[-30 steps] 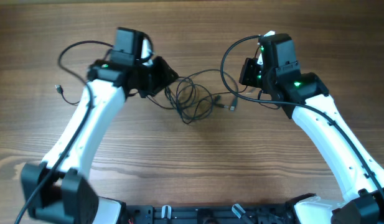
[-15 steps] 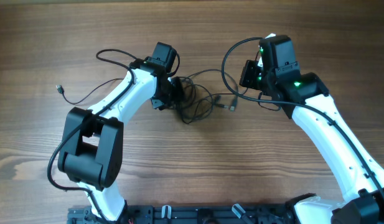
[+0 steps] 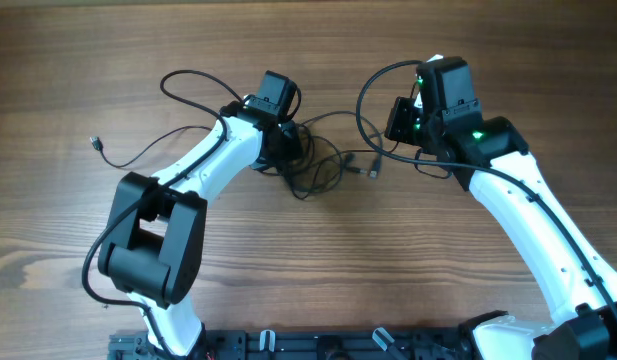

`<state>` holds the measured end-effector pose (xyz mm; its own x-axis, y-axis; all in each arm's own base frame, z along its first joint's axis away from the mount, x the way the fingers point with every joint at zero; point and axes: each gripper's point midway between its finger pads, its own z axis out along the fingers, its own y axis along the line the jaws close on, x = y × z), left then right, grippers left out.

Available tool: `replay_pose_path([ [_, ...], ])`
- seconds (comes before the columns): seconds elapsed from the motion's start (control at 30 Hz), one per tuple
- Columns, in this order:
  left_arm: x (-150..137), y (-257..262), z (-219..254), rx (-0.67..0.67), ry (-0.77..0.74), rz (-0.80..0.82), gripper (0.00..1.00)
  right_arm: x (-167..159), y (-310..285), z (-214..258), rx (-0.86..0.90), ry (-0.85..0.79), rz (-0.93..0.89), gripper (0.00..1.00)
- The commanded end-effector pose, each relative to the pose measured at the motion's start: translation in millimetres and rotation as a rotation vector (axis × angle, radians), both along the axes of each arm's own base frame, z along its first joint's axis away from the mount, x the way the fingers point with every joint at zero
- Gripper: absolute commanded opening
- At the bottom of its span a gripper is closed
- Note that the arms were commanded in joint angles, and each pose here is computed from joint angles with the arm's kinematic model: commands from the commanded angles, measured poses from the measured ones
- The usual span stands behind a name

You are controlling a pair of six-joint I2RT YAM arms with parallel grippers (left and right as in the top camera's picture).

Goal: Untangle cables

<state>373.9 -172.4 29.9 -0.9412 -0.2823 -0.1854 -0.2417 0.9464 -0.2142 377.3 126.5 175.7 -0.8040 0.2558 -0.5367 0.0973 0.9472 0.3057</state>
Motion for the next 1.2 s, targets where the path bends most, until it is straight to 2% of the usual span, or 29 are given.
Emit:
replay_pose_path([
  [0.0, -5.1, 6.4, -20.7, 0.047, 0.037, -0.01, 0.49, 3.3, -1.3, 0.6, 0.006, 0.002, -0.015, 0.04],
  [0.13, -5.6, 6.6, -30.7, 0.054, 0.053, -0.01, 0.49, 3.3, -1.5, 0.6, 0.005, 0.002, -0.016, 0.04],
  [0.2, -3.8, 5.8, -30.2, 0.05, 0.045, -0.01, 0.35, 3.3, -1.7, 0.5, 0.004, 0.002, -0.016, 0.04],
  [0.3, -6.5, 9.0, -30.8, 0.056, 0.059, -0.005, 0.04, 2.8, -8.8, -1.3, -0.028, 0.005, -0.039, 0.04],
  [0.4, -5.6, 22.7, -18.0, 0.056, 0.06, 0.027, 0.04, 4.3, -24.9, -2.8, -0.061, 0.01, -0.074, 0.04],
  [0.47, 0.9, 42.7, 8.9, 0.04, 0.023, 0.079, 0.04, 11.4, -53.8, 2.4, -0.097, -0.009, -0.12, 0.04],
  [0.6, 5.1, 111.5, 63.1, 0.033, -0.053, 0.199, 0.04, 22.8, -150.6, 49.2, -0.122, -0.116, -0.326, 0.04],
  [0.7, -3.5, 185.1, 95.8, 0.061, -0.103, 0.345, 0.04, 12.9, -248.0, 97.7, -0.153, -0.216, -0.555, 0.04],
  [0.8, -16.1, 241.3, 109.1, 0.071, -0.119, 0.501, 0.04, -19.1, -321.2, 102.6, -0.133, -0.211, -0.803, 0.04],
  [0.9, -41.4, 301.1, 110.0, 0.066, -0.09, 0.712, 0.04, -87.7, -396.3, 78.9, -0.028, -0.118, -1.189, 0.04],
  [0.97, -47.7, 310.2, 109.5, -0.011, -0.081, 0.77, 0.04, -113.8, -418.6, 68.7, 0.006, -0.081, -1.279, 0.04],
  [1.0, -45.9, 306.5, 110.6, -0.066, -0.085, 0.768, 0.04, -122.8, -424.8, 64.0, 0.023, -0.064, -1.304, 0.04],
  [1.07, -36.0, 281.7, 116.0, -0.213, -0.093, 0.714, 0.04, -110.3, -416.8, 62.5, 0.118, -0.081, -1.239, 0.04],
  [1.17, -18.0, 225.6, 129.1, -0.388, -0.112, 0.537, 0.04, -66.3, -385.1, 76.1, 0.197, -0.159, -0.981, 0.04],
])
